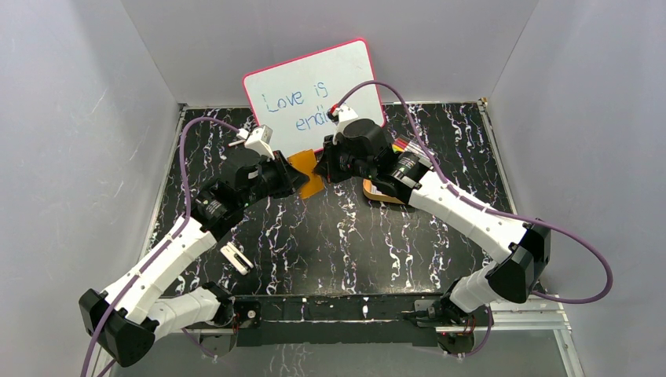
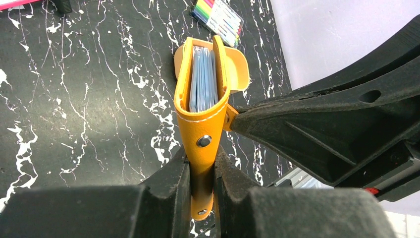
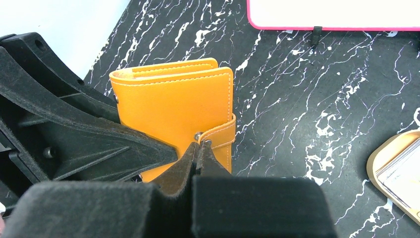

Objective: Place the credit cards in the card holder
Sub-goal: Close the card holder.

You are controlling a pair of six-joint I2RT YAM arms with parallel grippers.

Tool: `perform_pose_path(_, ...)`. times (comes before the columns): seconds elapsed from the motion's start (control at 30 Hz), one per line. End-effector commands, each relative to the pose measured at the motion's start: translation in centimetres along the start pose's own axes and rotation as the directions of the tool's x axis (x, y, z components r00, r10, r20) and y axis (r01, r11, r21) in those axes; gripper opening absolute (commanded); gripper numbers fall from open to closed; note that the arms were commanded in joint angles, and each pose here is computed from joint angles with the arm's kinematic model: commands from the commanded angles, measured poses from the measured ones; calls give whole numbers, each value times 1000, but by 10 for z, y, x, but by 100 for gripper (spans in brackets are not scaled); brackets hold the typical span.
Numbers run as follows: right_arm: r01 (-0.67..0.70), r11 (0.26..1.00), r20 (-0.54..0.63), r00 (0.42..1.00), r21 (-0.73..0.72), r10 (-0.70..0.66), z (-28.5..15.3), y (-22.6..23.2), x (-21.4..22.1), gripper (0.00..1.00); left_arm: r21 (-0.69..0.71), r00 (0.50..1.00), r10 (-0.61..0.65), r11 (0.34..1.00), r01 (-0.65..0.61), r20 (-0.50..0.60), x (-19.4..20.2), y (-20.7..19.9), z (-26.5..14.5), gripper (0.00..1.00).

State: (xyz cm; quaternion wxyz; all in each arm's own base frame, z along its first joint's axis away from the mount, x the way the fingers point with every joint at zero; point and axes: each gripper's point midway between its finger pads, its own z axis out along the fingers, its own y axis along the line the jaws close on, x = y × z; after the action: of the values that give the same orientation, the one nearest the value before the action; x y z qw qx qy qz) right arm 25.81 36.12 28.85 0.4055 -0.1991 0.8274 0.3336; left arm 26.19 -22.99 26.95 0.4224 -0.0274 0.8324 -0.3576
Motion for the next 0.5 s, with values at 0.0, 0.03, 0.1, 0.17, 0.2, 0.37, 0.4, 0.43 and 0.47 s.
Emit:
perform_pose_path(0.0,-2,999,91,996,-53,7,-13,12,-24,0,39,999,19,999,-21,45,-13,-13,-12,0)
perform_pose_path(0.03,-2,998,92,996,-56,7,-13,13,-25,0,41,999,20,999,-21,41,-12,-13,-11,0)
perform_pose_path(0.1,-1,998,90,996,-63,7,-12,14,-24,0,49,999,18,999,-19,35,-11,-15,-11,0)
perform_pose_path(0.17,-3,998,84,996,-70,8,-11,15,-23,0,57,999,17,998,-19,36,-12,-16,-12,0)
perform_pose_path(0.2,-4,997,84,996,-75,10,-10,16,-23,0,61,999,17,998,-20,34,-12,-17,-12,0)
perform_pose_path(0.37,-7,997,82,997,-80,14,-8,17,-23,0,78,999,20,997,-23,32,-13,-21,-12,0)
perform_pose_path(0.4,-7,997,81,997,-78,14,-7,17,-23,0,81,999,21,996,-24,32,-13,-22,-12,0)
perform_pose_path(0.43,-6,995,70,997,-97,13,-7,20,-21,0,85,999,23,996,-26,35,-13,-23,-13,0)
perform_pose_path(0.47,-5,995,67,998,-103,12,-7,21,-20,0,86,999,23,996,-26,34,-13,-23,-13,0)
